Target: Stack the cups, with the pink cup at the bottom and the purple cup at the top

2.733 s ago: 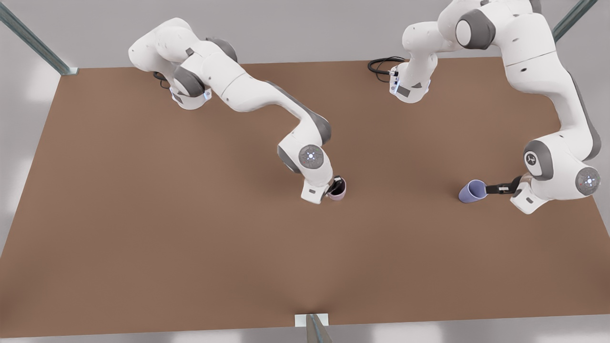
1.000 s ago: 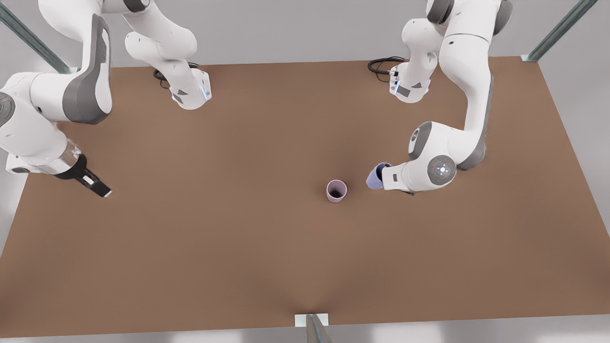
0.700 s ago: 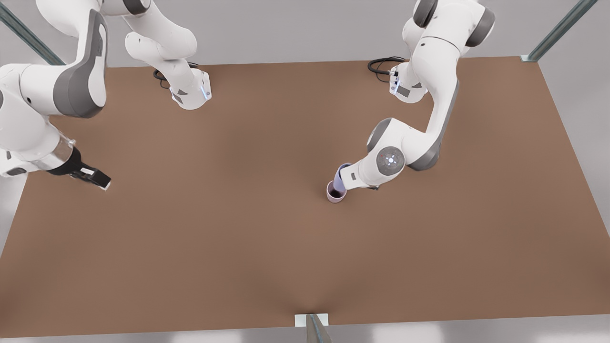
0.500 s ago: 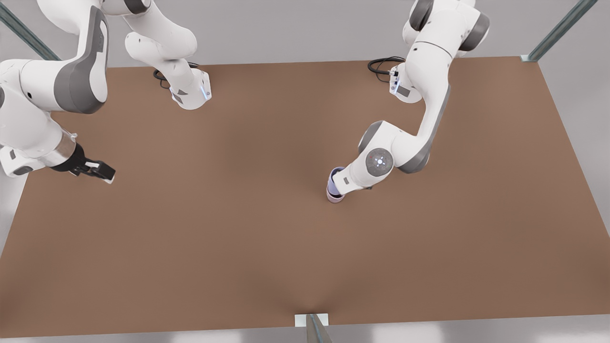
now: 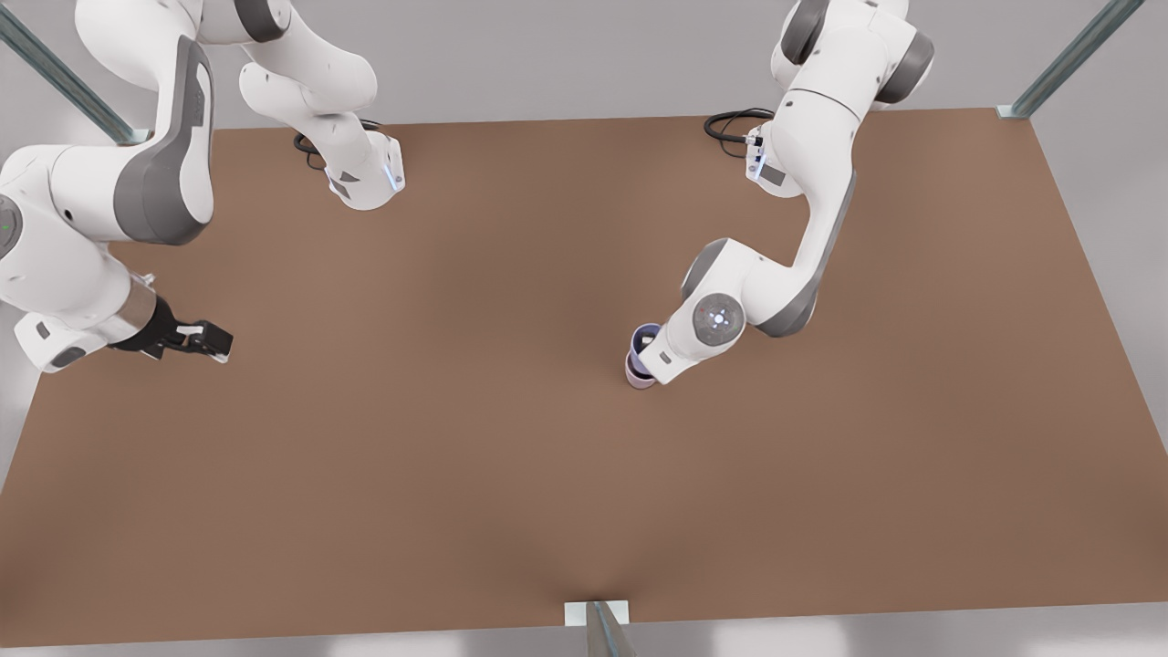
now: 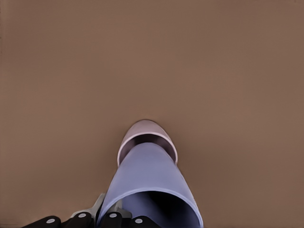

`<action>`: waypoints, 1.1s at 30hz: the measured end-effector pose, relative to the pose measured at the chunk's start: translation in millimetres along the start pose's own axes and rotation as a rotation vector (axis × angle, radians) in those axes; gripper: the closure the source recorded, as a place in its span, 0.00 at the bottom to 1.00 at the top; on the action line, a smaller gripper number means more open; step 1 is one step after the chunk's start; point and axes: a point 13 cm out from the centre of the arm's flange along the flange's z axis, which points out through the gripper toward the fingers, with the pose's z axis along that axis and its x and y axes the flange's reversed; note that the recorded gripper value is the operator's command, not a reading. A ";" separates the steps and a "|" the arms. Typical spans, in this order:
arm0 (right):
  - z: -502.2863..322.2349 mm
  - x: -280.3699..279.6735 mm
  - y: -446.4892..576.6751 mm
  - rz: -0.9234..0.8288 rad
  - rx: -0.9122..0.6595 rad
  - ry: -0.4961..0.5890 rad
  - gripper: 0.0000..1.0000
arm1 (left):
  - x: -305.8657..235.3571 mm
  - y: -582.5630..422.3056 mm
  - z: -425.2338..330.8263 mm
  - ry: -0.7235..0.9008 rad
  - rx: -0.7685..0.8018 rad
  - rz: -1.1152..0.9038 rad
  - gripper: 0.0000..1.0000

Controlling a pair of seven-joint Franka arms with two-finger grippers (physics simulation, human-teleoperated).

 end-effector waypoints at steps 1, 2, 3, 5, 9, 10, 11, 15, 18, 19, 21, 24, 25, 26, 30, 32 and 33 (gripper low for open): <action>-0.1 -0.5 0.3 -0.007 -0.001 -0.002 0.00 | 0.8 -0.5 1.5 0.003 -0.002 -0.010 0.79; -0.2 -0.9 0.5 -0.013 -0.002 -0.003 0.00 | 1.2 -0.6 3.7 0.008 -0.004 -0.020 0.79; -0.4 -1.2 0.6 -0.018 -0.005 -0.004 0.00 | 1.5 -0.5 5.2 0.011 -0.005 -0.030 0.79; -1.0 -1.5 -0.8 -0.024 -0.014 -0.006 0.00 | 1.6 -0.3 7.2 0.015 -0.006 -0.048 0.79; -1.6 -2.8 -1.1 -0.038 -0.023 -0.012 0.00 | 0.5 0.1 12.8 0.021 -0.009 -0.080 0.78; -1.8 -3.2 -0.6 -0.043 -0.025 -0.014 0.00 | 0.3 -0.1 13.4 0.021 -0.008 -0.086 0.67; -2.0 -3.6 -0.2 -0.047 -0.026 -0.016 0.00 | 0.3 -0.2 14.1 0.022 -0.008 -0.091 0.65; -2.4 -4.7 -0.6 -0.059 -0.027 -0.021 0.00 | -0.3 -0.2 16.3 0.024 -0.008 -0.111 0.62; -2.6 -5.1 -0.2 -0.067 -0.028 -0.023 0.00 | -0.7 -0.5 16.1 0.023 -0.007 -0.122 0.62; -2.6 -5.2 -0.2 -0.069 -0.028 -0.023 0.00 | -0.8 -0.6 15.9 0.023 -0.007 -0.126 0.62; -2.6 -5.4 -0.9 -0.072 -0.029 -0.024 0.00 | -1.1 -0.9 15.0 0.022 -0.006 -0.132 0.59; -2.7 -5.6 -1.0 -0.078 -0.030 -0.025 0.00 | -1.5 -0.7 10.2 0.017 -0.003 -0.141 0.00; -2.7 -5.6 -0.9 -0.079 -0.030 -0.025 0.00 | -2.4 -1.6 4.3 0.011 0.002 -0.143 0.00; -2.7 -5.7 -0.8 -0.081 -0.030 -0.025 0.00 | -5.8 -3.2 -8.0 -0.001 0.010 -0.145 0.00; -2.8 -5.9 -0.9 -0.086 -0.030 -0.026 0.00 | -38.3 42.5 -98.5 -0.081 0.014 -0.204 0.00; -2.8 -6.0 -1.5 -0.087 -0.030 -0.026 0.00 | -48.1 112.7 -148.1 -0.119 -0.015 -0.273 0.00; -2.8 -6.1 -1.6 -0.088 -0.030 -0.027 0.00 | -44.9 142.7 -172.3 -0.135 -0.025 -0.294 0.00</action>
